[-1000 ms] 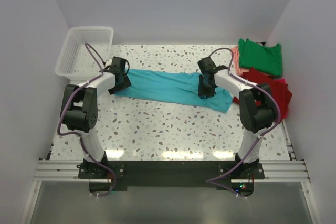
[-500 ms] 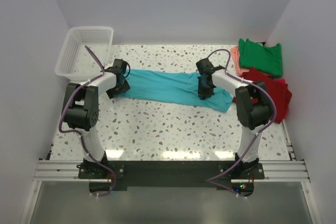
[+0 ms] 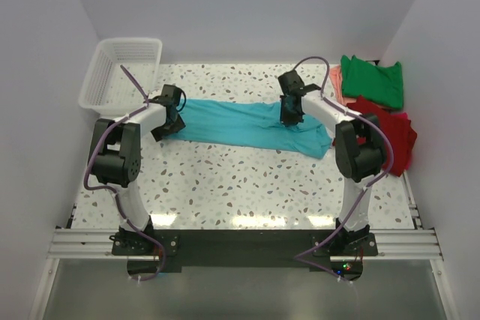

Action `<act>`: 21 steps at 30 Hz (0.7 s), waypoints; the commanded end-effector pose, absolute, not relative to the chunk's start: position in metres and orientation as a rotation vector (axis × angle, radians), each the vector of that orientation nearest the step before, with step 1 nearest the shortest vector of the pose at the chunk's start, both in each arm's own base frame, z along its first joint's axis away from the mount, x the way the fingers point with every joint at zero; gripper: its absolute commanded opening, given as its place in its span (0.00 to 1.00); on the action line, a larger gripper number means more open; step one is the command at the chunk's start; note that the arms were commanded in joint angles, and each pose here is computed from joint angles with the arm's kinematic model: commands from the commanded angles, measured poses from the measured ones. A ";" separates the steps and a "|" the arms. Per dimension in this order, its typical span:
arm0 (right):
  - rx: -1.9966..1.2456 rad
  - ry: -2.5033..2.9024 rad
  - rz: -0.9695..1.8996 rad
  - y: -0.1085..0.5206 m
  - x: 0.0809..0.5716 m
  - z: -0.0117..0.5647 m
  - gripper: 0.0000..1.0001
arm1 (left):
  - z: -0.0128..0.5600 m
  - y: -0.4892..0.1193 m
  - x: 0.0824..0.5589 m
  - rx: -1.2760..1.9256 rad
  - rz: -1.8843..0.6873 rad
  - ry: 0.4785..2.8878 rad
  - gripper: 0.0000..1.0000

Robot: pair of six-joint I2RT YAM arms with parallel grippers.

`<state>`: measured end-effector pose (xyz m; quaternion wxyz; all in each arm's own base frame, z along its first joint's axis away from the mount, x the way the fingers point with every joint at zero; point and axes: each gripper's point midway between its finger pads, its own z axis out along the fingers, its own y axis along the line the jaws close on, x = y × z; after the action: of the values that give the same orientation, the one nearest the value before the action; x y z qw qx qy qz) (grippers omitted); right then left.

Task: Fold and stack the t-shirts
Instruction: Fold the tshirt

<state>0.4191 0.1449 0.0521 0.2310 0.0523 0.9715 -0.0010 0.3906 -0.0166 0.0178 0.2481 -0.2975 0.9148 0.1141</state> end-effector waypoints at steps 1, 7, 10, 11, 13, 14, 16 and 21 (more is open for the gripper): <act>0.114 2.602 -0.030 0.145 0.440 0.071 0.00 | -0.006 0.003 0.342 -0.796 0.511 2.633 0.70; 0.095 2.525 -0.069 0.149 0.480 0.083 0.00 | -0.005 0.003 0.339 -0.790 0.510 2.640 0.70; 0.074 2.496 -0.081 0.152 0.498 0.084 0.00 | -0.003 0.004 0.338 -0.787 0.510 2.637 0.70; 0.069 2.498 -0.090 0.153 0.501 0.079 0.00 | -0.003 0.004 0.336 -0.785 0.511 2.639 0.70; 0.058 2.499 -0.095 0.154 0.505 0.083 0.00 | -0.003 0.003 0.336 -0.783 0.504 2.640 0.70; 0.056 2.510 -0.101 0.154 0.504 0.082 0.00 | -0.003 0.003 0.335 -0.783 0.500 2.642 0.70; 0.057 2.533 -0.097 0.153 0.497 0.084 0.17 | -0.003 0.002 0.336 -0.784 0.492 2.639 0.70; 0.085 2.517 -0.050 0.147 0.470 0.105 0.40 | -0.003 0.000 0.337 -0.780 0.471 2.640 0.70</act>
<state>0.4870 0.1521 0.0625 0.2817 0.0252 0.9586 -0.0330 0.3810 -0.0137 0.0178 0.2468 -0.2998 0.9138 0.1191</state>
